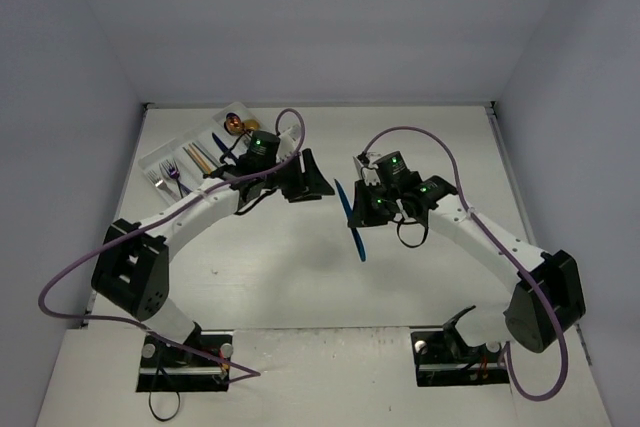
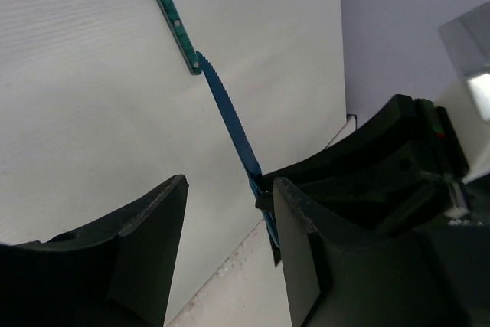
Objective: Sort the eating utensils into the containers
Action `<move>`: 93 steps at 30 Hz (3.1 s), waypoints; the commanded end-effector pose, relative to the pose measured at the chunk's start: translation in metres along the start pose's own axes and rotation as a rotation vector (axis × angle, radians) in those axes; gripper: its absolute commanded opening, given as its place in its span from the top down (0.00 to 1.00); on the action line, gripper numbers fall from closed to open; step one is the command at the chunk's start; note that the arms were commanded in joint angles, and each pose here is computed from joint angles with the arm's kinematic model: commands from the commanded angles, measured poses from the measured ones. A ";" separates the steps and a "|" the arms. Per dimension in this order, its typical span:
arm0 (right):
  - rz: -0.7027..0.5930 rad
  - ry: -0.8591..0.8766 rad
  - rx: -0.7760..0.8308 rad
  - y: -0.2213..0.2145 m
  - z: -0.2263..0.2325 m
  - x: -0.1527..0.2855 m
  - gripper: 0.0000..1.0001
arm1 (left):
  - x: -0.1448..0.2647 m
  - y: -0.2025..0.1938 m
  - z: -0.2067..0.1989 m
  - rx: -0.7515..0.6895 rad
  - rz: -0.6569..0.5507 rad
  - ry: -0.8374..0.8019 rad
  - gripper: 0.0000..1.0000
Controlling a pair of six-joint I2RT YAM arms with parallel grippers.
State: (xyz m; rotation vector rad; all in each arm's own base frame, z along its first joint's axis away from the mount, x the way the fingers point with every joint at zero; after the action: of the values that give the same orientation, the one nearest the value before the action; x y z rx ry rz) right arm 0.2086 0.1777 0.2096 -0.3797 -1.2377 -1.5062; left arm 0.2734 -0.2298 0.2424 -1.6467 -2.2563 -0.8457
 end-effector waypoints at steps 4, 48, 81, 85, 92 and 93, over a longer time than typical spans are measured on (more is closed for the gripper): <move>-0.169 0.053 0.100 0.026 0.024 0.031 1.00 | -0.016 0.011 -0.038 -0.044 -0.077 -0.158 0.55; -0.292 -0.112 0.029 0.032 0.002 0.041 0.17 | 0.112 0.180 0.152 0.093 -0.415 0.170 1.00; -0.108 -0.546 -0.048 0.054 -0.067 -0.054 0.20 | 0.146 0.184 0.120 -0.025 -0.443 0.600 0.41; -0.058 -0.589 -0.049 0.053 -0.077 -0.075 0.21 | 0.129 0.135 0.077 -0.106 -0.384 0.560 0.41; 0.033 -0.618 -0.028 0.046 -0.091 -0.106 0.45 | 0.111 0.057 0.037 -0.192 -0.264 0.509 0.41; 0.040 -0.618 -0.028 0.046 -0.092 -0.109 0.51 | 0.112 0.048 0.030 -0.205 -0.267 0.497 0.41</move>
State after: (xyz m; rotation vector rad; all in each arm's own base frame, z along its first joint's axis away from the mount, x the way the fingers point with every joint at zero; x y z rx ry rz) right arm 0.3040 0.1618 0.1039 -0.9445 -1.6234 -1.3893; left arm 0.3173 -0.1036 0.2651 -1.0618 -2.0576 -1.3330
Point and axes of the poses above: each gripper's point midway between its finger pads, its own x axis back along the fingers, its own z axis along the line the jaws close on, y = z × x, the point moved 10 cm from there along x, back along the fingers, and after that the axes turned 3 degrees about x, right-handed, at the moved point
